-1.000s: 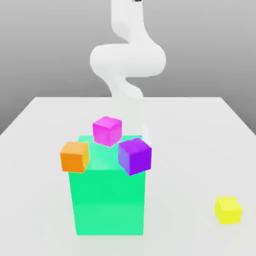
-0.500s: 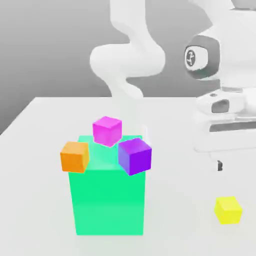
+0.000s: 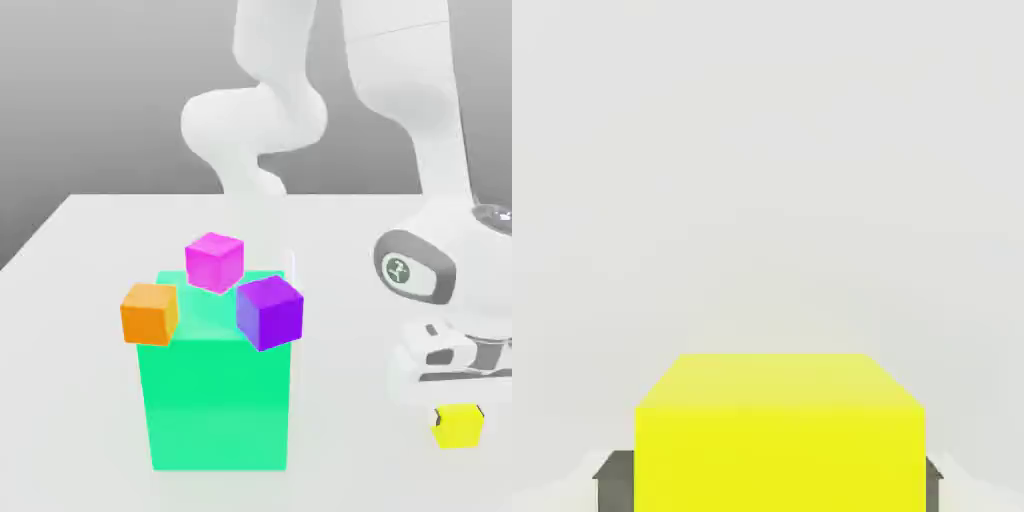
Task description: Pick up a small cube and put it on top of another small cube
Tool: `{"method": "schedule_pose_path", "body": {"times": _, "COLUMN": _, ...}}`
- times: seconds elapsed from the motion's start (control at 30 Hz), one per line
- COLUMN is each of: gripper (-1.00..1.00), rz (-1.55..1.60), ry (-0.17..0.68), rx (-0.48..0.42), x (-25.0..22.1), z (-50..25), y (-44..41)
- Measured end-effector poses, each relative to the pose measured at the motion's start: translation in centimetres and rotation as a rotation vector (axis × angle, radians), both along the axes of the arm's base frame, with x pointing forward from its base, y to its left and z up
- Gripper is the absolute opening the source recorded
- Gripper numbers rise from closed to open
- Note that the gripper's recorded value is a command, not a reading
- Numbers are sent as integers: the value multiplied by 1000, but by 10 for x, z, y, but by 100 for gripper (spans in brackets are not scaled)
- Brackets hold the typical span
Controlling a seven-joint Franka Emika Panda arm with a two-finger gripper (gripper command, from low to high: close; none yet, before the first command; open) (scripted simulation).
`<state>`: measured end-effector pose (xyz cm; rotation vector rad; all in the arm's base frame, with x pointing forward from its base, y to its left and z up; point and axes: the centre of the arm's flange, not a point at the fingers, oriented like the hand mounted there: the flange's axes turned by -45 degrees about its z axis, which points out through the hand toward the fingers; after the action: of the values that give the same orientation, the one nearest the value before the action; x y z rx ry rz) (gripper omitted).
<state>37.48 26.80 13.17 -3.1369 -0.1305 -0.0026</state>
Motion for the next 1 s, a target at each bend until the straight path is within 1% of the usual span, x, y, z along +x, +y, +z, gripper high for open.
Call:
{"method": "schedule_pose_path", "body": {"times": 0.07, "gripper": -100, "rz": 0, "ry": 1, "rx": 0, "x": 0, "z": 1, "y": 0}}
{"method": "schedule_pose_path", "body": {"times": 0.23, "gripper": -100, "rz": -2, "ry": 1, "rx": -1, "x": 1, "z": 53, "y": -1}}
{"method": "schedule_pose_path", "body": {"times": 0.3, "gripper": -100, "rz": -11, "ry": 13, "rx": 7, "x": 9, "z": 66, "y": -13}}
{"method": "schedule_pose_path", "body": {"times": 0.4, "gripper": -100, "rz": 7, "ry": 18, "rx": 18, "x": 27, "z": 105, "y": -33}}
{"method": "schedule_pose_path", "body": {"times": 0.53, "gripper": -100, "rz": 25, "ry": 19, "rx": 30, "x": 49, "z": 164, "y": -72}}
{"method": "schedule_pose_path", "body": {"times": 0.63, "gripper": -100, "rz": 49, "ry": 17, "rx": 30, "x": 55, "z": 209, "y": -99}}
{"method": "schedule_pose_path", "body": {"times": 0.73, "gripper": -100, "rz": -6, "ry": 9, "rx": 15, "x": 61, "z": 257, "y": -155}}
{"method": "schedule_pose_path", "body": {"times": 0.83, "gripper": -100, "rz": -80, "ry": 3, "rx": 5, "x": 56, "z": 305, "y": -218}}
{"method": "schedule_pose_path", "body": {"times": 0.9, "gripper": -100, "rz": -126, "ry": 2, "rx": 4, "x": 52, "z": 313, "y": -244}}
{"method": "schedule_pose_path", "body": {"times": 1.0, "gripper": -100, "rz": -141, "ry": 2, "rx": 4, "x": 52, "z": 279, "y": -253}}
